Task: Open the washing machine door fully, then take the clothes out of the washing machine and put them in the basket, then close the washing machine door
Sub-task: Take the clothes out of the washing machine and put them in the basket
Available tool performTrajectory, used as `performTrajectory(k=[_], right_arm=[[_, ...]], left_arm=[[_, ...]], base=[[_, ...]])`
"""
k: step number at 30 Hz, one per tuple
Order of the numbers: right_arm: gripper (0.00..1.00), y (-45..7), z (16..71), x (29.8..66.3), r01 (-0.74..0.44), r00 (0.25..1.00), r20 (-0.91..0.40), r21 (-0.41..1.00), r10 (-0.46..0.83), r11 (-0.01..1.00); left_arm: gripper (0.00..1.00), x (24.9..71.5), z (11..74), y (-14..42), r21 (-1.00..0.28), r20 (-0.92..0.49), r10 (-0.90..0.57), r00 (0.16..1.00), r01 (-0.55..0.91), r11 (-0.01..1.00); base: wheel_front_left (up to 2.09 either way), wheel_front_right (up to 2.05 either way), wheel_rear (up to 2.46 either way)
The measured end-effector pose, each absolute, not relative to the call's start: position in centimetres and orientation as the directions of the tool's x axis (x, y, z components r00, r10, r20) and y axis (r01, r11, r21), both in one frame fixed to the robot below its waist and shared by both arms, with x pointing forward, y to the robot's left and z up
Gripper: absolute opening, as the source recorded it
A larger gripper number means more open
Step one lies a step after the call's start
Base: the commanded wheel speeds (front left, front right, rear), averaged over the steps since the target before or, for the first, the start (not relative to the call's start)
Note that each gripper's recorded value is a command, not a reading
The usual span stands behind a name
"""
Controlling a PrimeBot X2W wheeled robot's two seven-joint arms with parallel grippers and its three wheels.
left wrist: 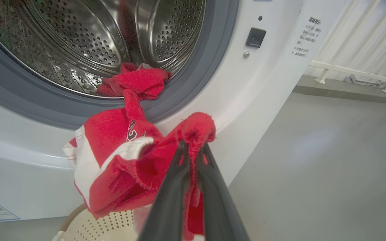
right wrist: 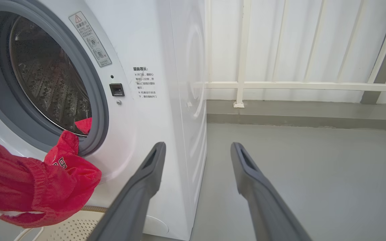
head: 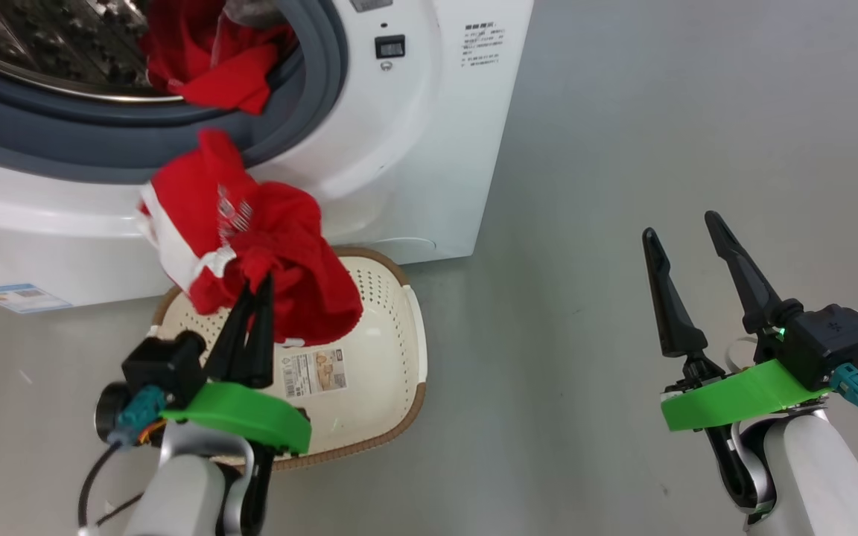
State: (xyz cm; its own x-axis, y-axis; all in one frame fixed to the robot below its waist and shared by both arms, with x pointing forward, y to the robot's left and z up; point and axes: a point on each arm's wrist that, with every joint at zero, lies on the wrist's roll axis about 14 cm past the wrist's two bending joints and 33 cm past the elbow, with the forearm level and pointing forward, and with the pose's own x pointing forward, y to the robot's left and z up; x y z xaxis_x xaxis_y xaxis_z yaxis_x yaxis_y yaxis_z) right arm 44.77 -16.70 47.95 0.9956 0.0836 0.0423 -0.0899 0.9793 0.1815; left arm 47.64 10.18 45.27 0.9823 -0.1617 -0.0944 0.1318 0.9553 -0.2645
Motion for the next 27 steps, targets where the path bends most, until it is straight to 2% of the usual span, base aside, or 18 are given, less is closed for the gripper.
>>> performTrajectory(k=[8,16,23,27], right_arm=[[1.0,-17.0,46.6,45.0,-0.075,0.997,0.008,0.189,0.075,0.979],[1.0,-17.3,44.8,45.7,-0.063,0.997,-0.029,0.188,0.07,0.98],[1.0,-17.5,43.0,46.6,-0.052,0.996,-0.066,0.185,0.065,0.981],[1.0,-17.8,42.2,47.2,-0.044,0.995,-0.078,0.187,0.06,0.981]], left_arm=[[0.0,49.2,39.8,9.3,-0.349,-0.243,-0.181,0.953,0.088,0.933],[0.0,49.9,34.0,9.1,-0.312,-0.414,-0.182,0.892,0.049,0.949],[0.0,49.3,29.1,9.0,-0.292,-0.56,-0.176,0.81,0.006,0.956],[0.0,48.4,26.2,9.0,-0.273,-0.659,-0.17,0.732,-0.022,0.962]], base=[[0.0,0.0,0.0],[0.0,0.0,0.0],[0.0,0.0,0.0],[0.0,0.0,0.0]])
